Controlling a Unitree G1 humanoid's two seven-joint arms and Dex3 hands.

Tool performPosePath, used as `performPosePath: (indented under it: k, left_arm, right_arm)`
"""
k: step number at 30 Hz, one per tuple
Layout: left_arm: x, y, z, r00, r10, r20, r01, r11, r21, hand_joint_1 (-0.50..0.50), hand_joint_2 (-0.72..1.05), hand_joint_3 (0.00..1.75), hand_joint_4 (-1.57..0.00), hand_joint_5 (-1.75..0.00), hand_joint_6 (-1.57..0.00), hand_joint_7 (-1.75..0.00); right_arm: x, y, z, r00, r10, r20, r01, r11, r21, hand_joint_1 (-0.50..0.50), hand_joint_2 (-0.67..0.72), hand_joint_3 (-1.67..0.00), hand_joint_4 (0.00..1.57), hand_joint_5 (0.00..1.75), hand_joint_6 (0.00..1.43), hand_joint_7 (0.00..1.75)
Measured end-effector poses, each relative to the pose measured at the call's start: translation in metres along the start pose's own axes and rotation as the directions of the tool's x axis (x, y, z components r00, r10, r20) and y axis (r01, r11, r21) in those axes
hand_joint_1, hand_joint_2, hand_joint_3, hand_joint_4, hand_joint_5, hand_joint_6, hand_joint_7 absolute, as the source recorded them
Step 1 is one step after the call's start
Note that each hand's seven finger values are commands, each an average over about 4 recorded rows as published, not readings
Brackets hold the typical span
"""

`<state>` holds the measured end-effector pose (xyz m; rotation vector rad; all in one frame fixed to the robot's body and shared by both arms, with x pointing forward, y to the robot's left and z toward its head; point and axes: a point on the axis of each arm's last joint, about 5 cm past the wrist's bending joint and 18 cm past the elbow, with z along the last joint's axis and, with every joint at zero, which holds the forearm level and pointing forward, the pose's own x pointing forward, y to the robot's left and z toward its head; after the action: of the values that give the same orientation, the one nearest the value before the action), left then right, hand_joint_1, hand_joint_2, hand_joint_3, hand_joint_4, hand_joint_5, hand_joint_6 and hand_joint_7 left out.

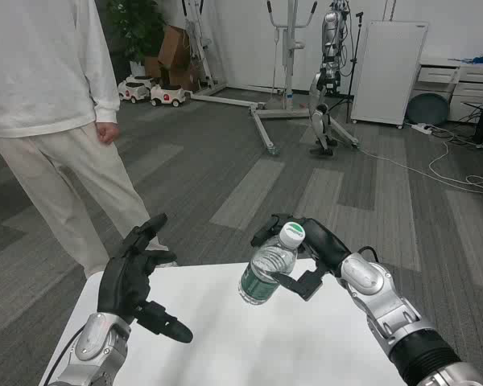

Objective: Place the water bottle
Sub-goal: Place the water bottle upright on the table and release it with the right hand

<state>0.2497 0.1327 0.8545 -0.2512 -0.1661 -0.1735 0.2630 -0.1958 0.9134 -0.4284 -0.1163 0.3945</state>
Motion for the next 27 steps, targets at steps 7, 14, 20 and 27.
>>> performPosePath:
  k: [7, 14, 20, 27]
  left_arm:
    - [0.0002, 0.0012, 0.0006, 1.0, 0.003, 0.002, -0.003, 1.0, 0.002, -0.5, -0.55, 0.09, 0.0, -1.75, 0.0, -0.4]
    - [0.0002, 0.0012, 0.0006, 1.0, 0.003, 0.002, -0.003, 1.0, 0.002, -0.5, -0.55, 0.09, 0.0, -1.75, 0.0, -0.4]
    - [0.0002, 0.0013, 0.0006, 1.0, 0.003, 0.002, -0.003, 1.0, 0.002, -0.5, -0.55, 0.09, 0.0, -1.75, 0.0, -0.4]
    - [0.0002, 0.0013, 0.0006, 1.0, 0.004, 0.002, -0.004, 1.0, 0.002, -0.5, -0.55, 0.09, 0.0, -1.75, 0.0, -0.37]
  right_arm:
    - [-0.0014, -0.0045, 0.0003, 1.0, -0.016, 0.001, 0.016, 1.0, -0.005, -0.17, -0.64, -1.51, 1.48, 1.36, 1.37, 1.26]
    - [-0.0014, -0.0045, 0.0003, 1.0, -0.016, 0.001, 0.016, 1.0, -0.005, -0.17, -0.6, -1.51, 1.48, 1.36, 1.37, 1.26]
    - [-0.0014, -0.0045, 0.0003, 1.0, -0.016, 0.001, 0.016, 1.0, -0.005, -0.17, -0.62, -1.51, 1.48, 1.36, 1.37, 1.26]
    - [-0.0014, -0.0046, 0.0004, 1.0, -0.017, 0.001, 0.017, 1.0, -0.005, -0.17, -0.6, -1.51, 1.48, 1.36, 1.37, 1.26]
